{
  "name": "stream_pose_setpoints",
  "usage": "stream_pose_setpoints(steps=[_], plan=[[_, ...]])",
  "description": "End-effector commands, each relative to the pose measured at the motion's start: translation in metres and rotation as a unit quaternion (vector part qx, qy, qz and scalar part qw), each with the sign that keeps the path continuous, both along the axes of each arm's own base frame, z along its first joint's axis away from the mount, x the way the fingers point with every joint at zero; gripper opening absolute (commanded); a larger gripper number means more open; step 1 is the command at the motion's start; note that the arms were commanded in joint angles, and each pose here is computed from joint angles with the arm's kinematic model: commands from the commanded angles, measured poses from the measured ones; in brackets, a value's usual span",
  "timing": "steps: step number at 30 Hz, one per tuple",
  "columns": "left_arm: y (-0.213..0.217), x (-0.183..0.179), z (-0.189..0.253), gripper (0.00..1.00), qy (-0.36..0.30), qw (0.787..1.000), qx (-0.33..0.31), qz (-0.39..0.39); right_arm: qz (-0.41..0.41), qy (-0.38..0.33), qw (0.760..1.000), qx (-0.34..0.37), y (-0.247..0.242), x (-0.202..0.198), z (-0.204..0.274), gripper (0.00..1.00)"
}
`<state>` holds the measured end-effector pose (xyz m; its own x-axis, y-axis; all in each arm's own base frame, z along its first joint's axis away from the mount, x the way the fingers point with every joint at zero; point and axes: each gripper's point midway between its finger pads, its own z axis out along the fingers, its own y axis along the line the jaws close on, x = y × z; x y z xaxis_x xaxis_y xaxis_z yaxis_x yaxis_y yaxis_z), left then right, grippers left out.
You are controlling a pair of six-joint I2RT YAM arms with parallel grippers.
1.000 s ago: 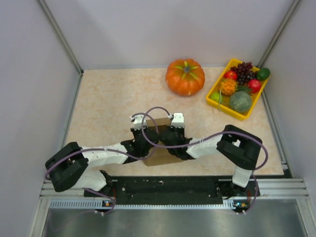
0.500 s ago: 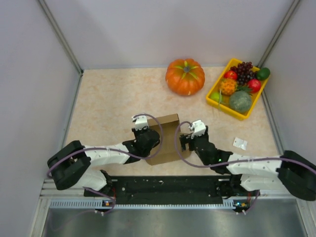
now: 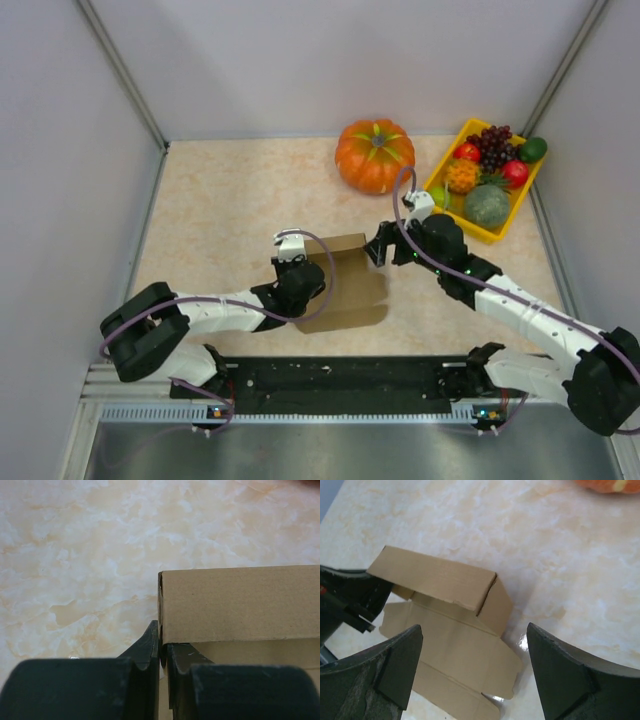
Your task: Fold the paper box
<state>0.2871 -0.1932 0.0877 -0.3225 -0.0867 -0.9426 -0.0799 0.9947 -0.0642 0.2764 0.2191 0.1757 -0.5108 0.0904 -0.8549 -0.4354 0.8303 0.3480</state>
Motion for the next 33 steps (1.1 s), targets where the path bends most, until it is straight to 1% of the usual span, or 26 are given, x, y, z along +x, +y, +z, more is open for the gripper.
stream_pose_setpoints(steps=[1, 2, 4, 5, 6, 8, 10, 11, 12, 13, 15, 16, 18, 19, 20, 21, 22, 23, 25, 26, 27, 28, 29, 30, 32, 33], plan=[[-0.007, 0.006, 0.014, 0.04, -0.015, 1.0, -0.017, -0.002, 0.079, -0.028, 0.996, -0.008, 0.016, -0.011, -0.005, 0.84], [-0.007, 0.006, 0.015, 0.04, -0.016, 1.0, -0.016, -0.001, 0.069, -0.042, 0.997, -0.008, 0.013, -0.008, -0.006, 0.84], [-0.006, 0.006, 0.017, 0.04, -0.018, 1.0, -0.018, 0.0, 0.027, -0.04, 0.999, -0.007, 0.002, 0.0, -0.013, 0.86], [-0.004, 0.005, 0.016, 0.04, -0.019, 1.0, -0.012, -0.002, 0.007, -0.023, 1.0, -0.011, 0.0, 0.004, -0.02, 0.88], [-0.005, 0.005, 0.016, 0.04, -0.02, 1.0, -0.012, -0.005, -0.016, -0.013, 1.0, -0.01, -0.001, 0.014, -0.015, 0.88], [-0.005, 0.006, 0.016, 0.05, -0.021, 1.0, -0.008, -0.005, -0.022, 0.049, 0.998, -0.028, 0.005, 0.017, -0.037, 0.87], [-0.005, 0.006, 0.013, 0.1, -0.018, 1.0, -0.003, -0.006, -0.012, 0.066, 0.998, -0.018, 0.016, 0.02, -0.029, 0.86], [-0.007, 0.006, 0.013, 0.15, -0.016, 1.0, -0.002, -0.01, -0.015, 0.069, 0.997, -0.009, 0.017, 0.022, -0.026, 0.86], [-0.008, 0.005, 0.012, 0.22, -0.013, 1.0, -0.002, -0.015, -0.01, 0.071, 0.997, -0.001, 0.019, 0.02, -0.023, 0.86], [-0.01, 0.004, 0.013, 0.38, -0.011, 1.0, -0.007, -0.025, -0.007, 0.068, 0.998, 0.006, 0.02, 0.018, -0.018, 0.87], [-0.009, -0.001, 0.01, 0.51, -0.006, 0.999, -0.01, -0.036, 0.004, 0.064, 0.998, 0.026, 0.022, 0.012, -0.007, 0.87], [-0.012, -0.004, 0.014, 0.63, -0.005, 0.998, -0.024, -0.051, 0.009, 0.065, 0.997, 0.033, 0.022, 0.011, -0.003, 0.88], [-0.008, -0.013, 0.01, 0.71, 0.003, 0.997, -0.024, -0.07, 0.013, 0.071, 0.996, 0.045, 0.023, 0.01, 0.001, 0.89], [-0.008, -0.017, 0.018, 0.76, 0.0, 0.996, -0.038, -0.079, 0.014, 0.078, 0.996, 0.047, 0.024, 0.011, 0.0, 0.89], [-0.009, -0.022, 0.017, 0.79, 0.009, 0.994, -0.047, -0.093, 0.015, 0.084, 0.995, 0.048, 0.025, 0.013, -0.002, 0.89], [-0.006, -0.03, 0.013, 0.81, 0.026, 0.994, -0.04, -0.103, 0.011, 0.084, 0.995, 0.048, 0.025, 0.017, 0.0, 0.89], [-0.007, -0.033, 0.029, 0.83, 0.017, 0.991, -0.064, -0.115, -0.004, 0.102, 0.994, 0.047, 0.024, 0.023, -0.007, 0.88], [-0.015, -0.038, 0.036, 0.88, 0.027, 0.986, -0.082, -0.144, -0.01, 0.111, 0.992, 0.051, 0.023, 0.026, -0.009, 0.88], [-0.008, -0.049, 0.045, 0.92, 0.051, 0.981, -0.098, -0.158, -0.017, 0.125, 0.99, 0.07, 0.025, 0.035, -0.005, 0.83], [-0.003, -0.042, 0.057, 0.93, 0.059, 0.979, -0.129, -0.149, -0.016, 0.131, 0.989, 0.071, 0.027, 0.038, -0.009, 0.81], [-0.011, -0.049, 0.066, 0.95, 0.077, 0.966, -0.164, -0.186, -0.006, 0.136, 0.988, 0.074, 0.032, 0.037, -0.011, 0.77], [0.004, -0.039, 0.068, 0.95, 0.09, 0.964, -0.186, -0.166, 0.006, 0.13, 0.988, 0.081, 0.037, 0.039, -0.009, 0.75], [0.004, -0.036, 0.075, 0.95, 0.092, 0.958, -0.21, -0.17, 0.01, 0.139, 0.987, 0.077, 0.039, 0.039, -0.02, 0.74], [-0.002, -0.038, 0.08, 0.94, 0.103, 0.948, -0.231, -0.194, 0.016, 0.149, 0.986, 0.073, 0.039, 0.036, -0.028, 0.72], [0.007, -0.021, 0.08, 0.9, 0.108, 0.948, -0.241, -0.177, 0.021, 0.136, 0.988, 0.065, 0.04, 0.04, -0.036, 0.7], [0.004, -0.017, 0.068, 0.88, 0.133, 0.944, -0.243, -0.181, 0.02, 0.136, 0.989, 0.062, 0.039, 0.04, -0.039, 0.68]])
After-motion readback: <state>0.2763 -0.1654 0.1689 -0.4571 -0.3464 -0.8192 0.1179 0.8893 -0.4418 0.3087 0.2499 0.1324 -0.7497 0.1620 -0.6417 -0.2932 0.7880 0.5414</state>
